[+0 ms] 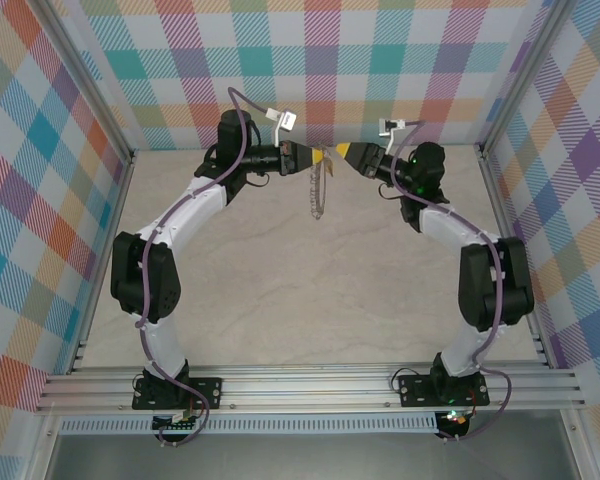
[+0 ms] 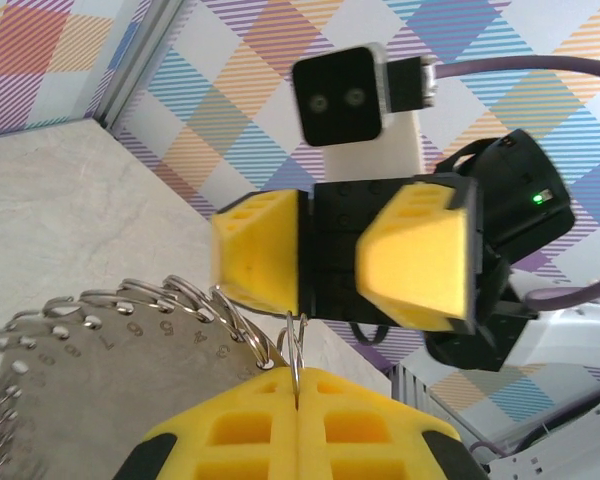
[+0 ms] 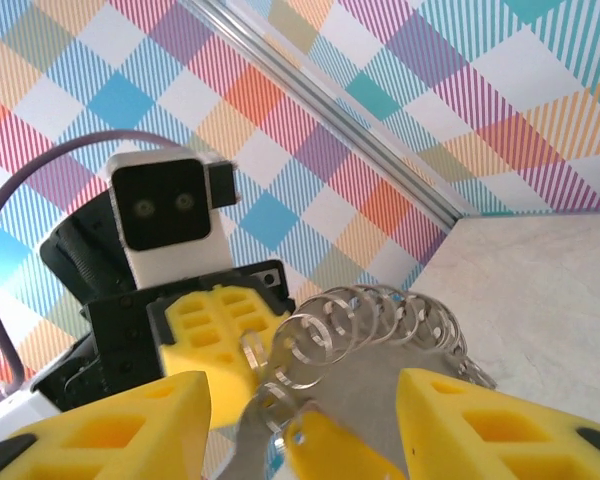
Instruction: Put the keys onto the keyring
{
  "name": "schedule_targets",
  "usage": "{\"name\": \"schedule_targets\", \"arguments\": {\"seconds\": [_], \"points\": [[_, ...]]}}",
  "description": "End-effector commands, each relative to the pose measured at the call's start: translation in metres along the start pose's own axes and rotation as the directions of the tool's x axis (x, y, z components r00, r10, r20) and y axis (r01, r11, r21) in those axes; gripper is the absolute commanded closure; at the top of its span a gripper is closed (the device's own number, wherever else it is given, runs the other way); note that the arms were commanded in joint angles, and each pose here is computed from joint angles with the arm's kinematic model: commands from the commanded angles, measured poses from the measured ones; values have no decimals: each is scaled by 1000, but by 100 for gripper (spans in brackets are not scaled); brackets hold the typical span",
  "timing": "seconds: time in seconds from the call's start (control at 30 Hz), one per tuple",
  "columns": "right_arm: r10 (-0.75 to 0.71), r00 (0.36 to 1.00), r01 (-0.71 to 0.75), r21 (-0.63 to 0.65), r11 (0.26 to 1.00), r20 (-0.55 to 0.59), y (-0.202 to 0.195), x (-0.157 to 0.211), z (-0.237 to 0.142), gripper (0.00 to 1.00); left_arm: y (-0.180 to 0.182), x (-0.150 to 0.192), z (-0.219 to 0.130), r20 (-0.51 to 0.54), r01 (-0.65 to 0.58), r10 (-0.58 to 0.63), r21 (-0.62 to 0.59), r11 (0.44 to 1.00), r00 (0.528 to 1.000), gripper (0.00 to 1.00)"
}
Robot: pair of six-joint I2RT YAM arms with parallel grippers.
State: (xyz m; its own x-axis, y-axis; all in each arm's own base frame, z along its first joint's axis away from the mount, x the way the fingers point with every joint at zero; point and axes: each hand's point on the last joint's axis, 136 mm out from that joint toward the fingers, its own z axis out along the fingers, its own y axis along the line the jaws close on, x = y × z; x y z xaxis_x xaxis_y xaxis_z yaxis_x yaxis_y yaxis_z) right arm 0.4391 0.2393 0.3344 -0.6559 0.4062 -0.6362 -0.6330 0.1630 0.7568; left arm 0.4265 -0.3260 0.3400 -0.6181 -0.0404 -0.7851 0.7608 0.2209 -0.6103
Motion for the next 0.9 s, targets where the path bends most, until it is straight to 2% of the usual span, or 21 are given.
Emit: {"name": "schedule_targets", "arguments": {"seconds": [0.0, 0.37, 0.47, 0.67, 0.87], "points": [[-22, 999, 27, -121, 992, 50, 29, -15, 7, 48, -33, -14, -5, 29, -73, 71, 56, 996, 997, 100], [-33, 999, 30, -157, 987, -12, 39, 7, 23, 53, -31, -14, -4, 32, -70, 68, 49, 996, 997, 100], [-32, 999, 29, -156, 987, -22, 40, 11, 24, 58, -30, -15, -4, 33, -70, 68, 45, 997, 997, 100], [-30, 999, 25, -143, 989, -31, 38, 16, 22, 73, -30, -15, -4, 36, -70, 68, 41, 997, 997, 100], [-43, 998, 38, -122, 992, -35, 39, 20, 18, 70, -30, -16, -4, 40, -73, 71, 38, 997, 997, 100]]}}
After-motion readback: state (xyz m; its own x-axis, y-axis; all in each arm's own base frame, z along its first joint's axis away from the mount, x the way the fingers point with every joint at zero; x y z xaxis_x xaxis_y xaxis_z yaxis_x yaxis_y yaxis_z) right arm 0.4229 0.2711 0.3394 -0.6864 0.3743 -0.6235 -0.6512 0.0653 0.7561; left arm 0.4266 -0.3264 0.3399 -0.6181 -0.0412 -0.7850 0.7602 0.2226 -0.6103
